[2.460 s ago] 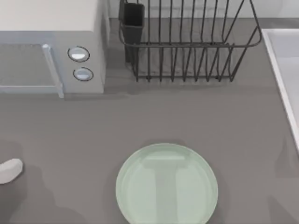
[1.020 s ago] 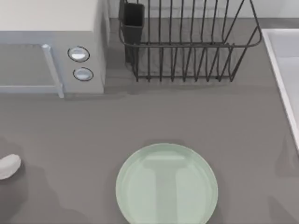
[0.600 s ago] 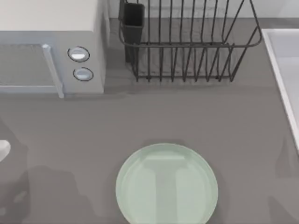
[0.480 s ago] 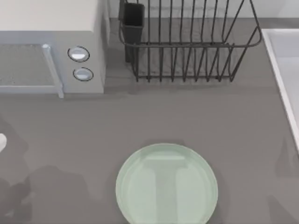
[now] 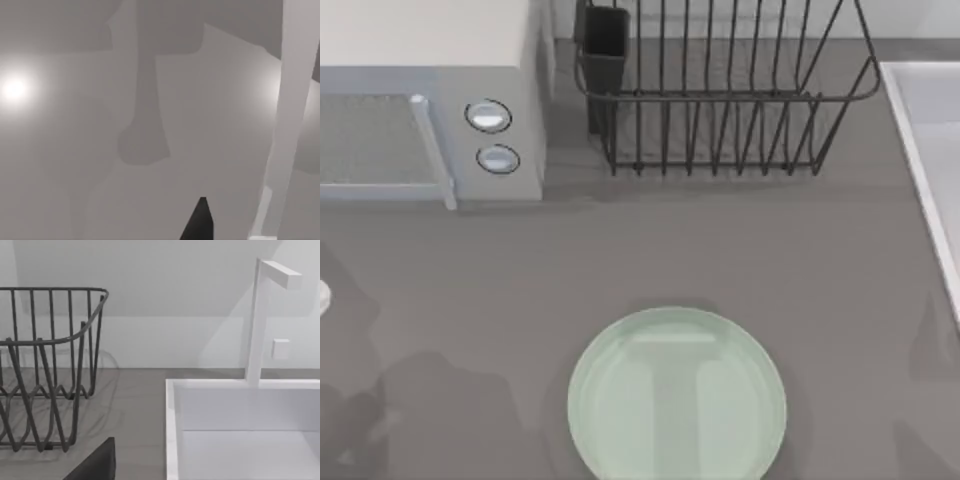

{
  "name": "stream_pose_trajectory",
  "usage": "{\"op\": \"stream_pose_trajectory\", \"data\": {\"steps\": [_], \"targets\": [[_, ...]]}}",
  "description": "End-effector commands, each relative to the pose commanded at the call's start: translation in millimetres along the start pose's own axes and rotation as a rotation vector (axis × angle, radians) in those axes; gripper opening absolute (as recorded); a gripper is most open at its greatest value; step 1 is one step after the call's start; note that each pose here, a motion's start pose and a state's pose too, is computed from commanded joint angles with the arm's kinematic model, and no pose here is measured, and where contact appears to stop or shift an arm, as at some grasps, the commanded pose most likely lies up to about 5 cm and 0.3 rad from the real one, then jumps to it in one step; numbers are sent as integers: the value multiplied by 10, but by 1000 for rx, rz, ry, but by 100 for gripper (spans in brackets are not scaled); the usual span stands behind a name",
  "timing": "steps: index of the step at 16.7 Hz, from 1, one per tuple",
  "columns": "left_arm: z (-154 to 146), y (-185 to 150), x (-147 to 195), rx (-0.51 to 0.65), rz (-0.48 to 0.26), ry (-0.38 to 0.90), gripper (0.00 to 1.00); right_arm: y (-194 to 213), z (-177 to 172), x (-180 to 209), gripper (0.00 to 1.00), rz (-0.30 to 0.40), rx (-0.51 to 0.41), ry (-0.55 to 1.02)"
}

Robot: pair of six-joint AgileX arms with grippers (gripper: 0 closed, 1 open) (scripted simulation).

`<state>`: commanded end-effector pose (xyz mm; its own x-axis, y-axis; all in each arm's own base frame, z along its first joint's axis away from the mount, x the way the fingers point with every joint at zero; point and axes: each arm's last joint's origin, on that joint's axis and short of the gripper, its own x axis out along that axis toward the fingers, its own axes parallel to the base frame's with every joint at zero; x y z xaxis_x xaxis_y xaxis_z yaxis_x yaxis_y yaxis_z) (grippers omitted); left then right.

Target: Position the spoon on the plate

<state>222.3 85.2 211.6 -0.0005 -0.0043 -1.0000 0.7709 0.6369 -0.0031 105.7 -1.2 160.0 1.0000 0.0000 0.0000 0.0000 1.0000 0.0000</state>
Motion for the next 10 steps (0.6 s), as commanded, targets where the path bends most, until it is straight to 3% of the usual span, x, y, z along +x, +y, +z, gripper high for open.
{"op": "stream_pose_trajectory", "data": {"steps": [5,10], "targets": [[160,74,52,-197,1,15,0,0,0,0,100,0,0,0],[522,122,180,-580,-8,53,0,0,0,0,100,0,0,0]]}}
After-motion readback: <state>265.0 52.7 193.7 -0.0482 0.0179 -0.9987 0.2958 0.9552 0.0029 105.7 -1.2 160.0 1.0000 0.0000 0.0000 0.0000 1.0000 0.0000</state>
